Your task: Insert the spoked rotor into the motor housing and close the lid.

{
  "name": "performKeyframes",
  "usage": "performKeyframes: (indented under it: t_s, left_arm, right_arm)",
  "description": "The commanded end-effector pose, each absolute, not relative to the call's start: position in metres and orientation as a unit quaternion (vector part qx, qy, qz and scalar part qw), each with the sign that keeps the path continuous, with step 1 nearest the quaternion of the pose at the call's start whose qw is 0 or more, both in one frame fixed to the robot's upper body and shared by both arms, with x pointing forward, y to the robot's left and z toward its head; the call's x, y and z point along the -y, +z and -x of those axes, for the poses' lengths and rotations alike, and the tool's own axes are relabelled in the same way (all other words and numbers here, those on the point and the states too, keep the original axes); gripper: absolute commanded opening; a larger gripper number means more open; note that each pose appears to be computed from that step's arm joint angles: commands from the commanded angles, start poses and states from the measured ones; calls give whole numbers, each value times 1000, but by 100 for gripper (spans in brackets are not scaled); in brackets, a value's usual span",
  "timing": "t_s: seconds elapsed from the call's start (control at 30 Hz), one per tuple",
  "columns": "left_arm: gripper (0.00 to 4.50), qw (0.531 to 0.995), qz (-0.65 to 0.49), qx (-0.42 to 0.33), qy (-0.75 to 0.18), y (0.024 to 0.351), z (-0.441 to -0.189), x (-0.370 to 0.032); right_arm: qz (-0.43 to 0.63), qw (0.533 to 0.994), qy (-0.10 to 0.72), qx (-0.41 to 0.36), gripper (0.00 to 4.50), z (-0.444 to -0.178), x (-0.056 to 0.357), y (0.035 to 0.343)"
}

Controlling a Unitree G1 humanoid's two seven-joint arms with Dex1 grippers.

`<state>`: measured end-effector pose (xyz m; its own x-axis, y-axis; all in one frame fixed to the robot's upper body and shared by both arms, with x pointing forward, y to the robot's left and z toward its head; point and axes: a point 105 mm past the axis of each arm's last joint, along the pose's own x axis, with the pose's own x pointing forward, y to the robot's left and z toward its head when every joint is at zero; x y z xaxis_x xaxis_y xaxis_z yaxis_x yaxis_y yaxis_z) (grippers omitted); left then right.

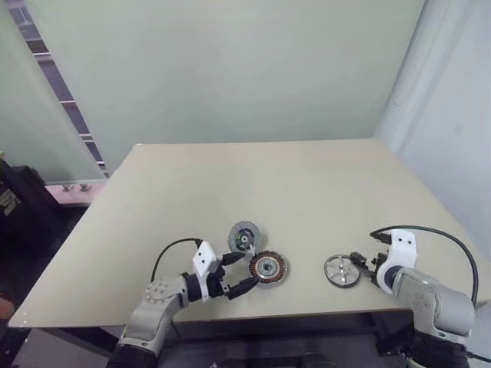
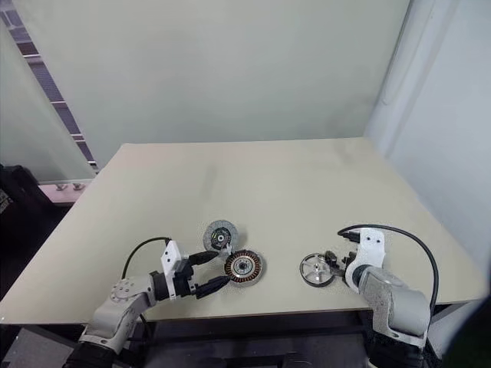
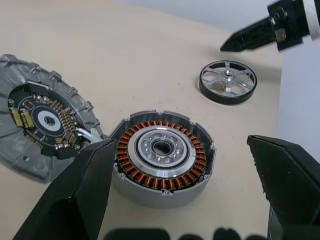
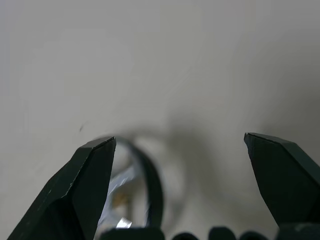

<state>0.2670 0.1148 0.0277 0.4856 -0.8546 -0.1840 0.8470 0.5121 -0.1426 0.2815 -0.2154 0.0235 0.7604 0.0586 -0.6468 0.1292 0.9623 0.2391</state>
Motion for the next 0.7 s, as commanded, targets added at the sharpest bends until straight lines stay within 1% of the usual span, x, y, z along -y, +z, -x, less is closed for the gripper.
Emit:
performKeyframes:
  t_s: [0.03,0.17,0.2,0.27,0.3,0.43,0.47,0.7]
  left_arm:
    - [450,860,11,-98,-500,36,-271,-112]
    - [450,860,10,-98,-501,36,-271,-112]
    - [450,860,9,-98,-501,36,-271,-112]
    - [450,860,9,-99,-501,36,-271,-112]
    - [450,860,8,-99,-501,36,-271,-112]
    - [450,860,6,-100,-500,36,-271,-113]
    - [450,860,5,-100,-500,35,-271,-113]
    - [450,862,4,-101,-497,36,-271,-115]
  right_arm:
    - [-168,928,1,-332,449,-279,205,33]
    - [-193,919,16,-342,449,-276,195,29]
    - [-195,919,18,-342,432,-276,194,29]
    - [-197,919,21,-342,388,-276,192,29]
    - [-198,919,22,-341,358,-276,191,29]
    - [-201,920,23,-337,219,-278,190,31]
    - [-202,920,23,-335,212,-279,190,31]
    - [-215,927,34,-306,212,-286,186,41]
